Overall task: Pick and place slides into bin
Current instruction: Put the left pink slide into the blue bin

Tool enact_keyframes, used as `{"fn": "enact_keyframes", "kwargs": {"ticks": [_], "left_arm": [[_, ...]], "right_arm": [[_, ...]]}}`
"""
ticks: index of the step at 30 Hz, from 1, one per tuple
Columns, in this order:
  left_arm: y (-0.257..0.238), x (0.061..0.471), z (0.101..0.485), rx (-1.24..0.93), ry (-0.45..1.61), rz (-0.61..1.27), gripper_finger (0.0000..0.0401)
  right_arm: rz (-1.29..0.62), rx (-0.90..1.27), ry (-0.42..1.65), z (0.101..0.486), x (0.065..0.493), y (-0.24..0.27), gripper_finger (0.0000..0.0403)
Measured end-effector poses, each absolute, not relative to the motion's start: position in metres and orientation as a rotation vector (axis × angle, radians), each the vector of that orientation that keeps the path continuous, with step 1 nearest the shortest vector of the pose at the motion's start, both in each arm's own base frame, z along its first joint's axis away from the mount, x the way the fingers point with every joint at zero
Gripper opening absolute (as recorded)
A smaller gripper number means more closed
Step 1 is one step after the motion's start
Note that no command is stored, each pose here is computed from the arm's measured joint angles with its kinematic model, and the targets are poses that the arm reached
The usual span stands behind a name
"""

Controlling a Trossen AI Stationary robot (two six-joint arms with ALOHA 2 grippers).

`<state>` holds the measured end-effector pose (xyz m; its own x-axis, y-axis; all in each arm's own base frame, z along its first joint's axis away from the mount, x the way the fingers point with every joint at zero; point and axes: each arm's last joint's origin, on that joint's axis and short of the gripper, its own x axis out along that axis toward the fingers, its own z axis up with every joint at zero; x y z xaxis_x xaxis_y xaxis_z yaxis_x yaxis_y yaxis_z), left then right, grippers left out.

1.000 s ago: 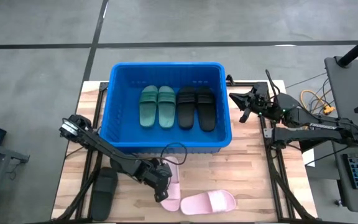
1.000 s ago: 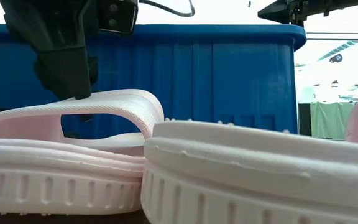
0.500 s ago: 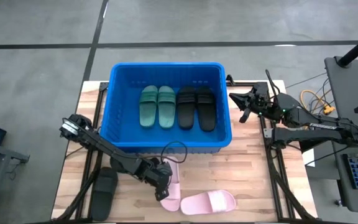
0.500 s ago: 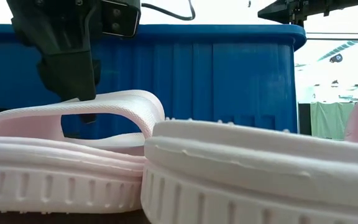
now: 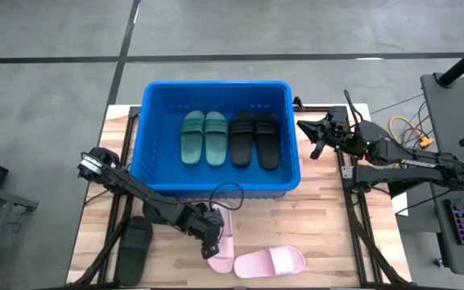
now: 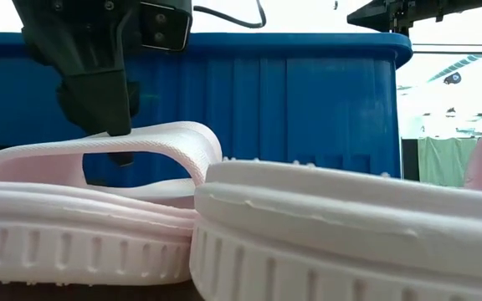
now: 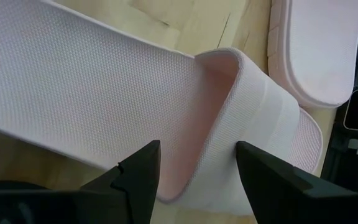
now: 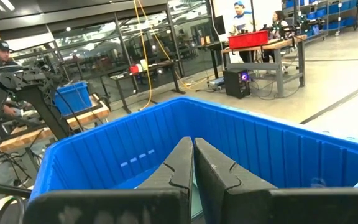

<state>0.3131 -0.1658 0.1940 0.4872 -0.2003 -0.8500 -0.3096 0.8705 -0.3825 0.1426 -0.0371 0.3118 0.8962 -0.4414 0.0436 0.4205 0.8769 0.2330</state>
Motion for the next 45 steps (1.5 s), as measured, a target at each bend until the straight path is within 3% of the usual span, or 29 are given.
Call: {"fn": "enact_keyframes", "kwargs": {"ticks": [8,18,28,45], "left_arm": [[-0.163,0.315,0.194,-0.534,1.073,0.060,0.0137],[-0.169,0.326,0.181,-0.574,1.102,-0.057,0.0009],[-0.169,0.322,0.191,-0.607,1.117,-0.120,0.0001],[-0.152,0.292,0.273,-0.703,0.891,-0.155,0.0000]], "right_arm": [[-0.449,0.223,-0.106,0.313,0.142,-0.037,0.0009],[-0.448,0.208,-0.121,0.320,0.141,-0.037,0.0009],[-0.449,0.189,-0.118,0.320,0.141,-0.037,0.0009],[-0.449,0.181,-0.113,0.319,0.141,-0.037,0.0009]]}}
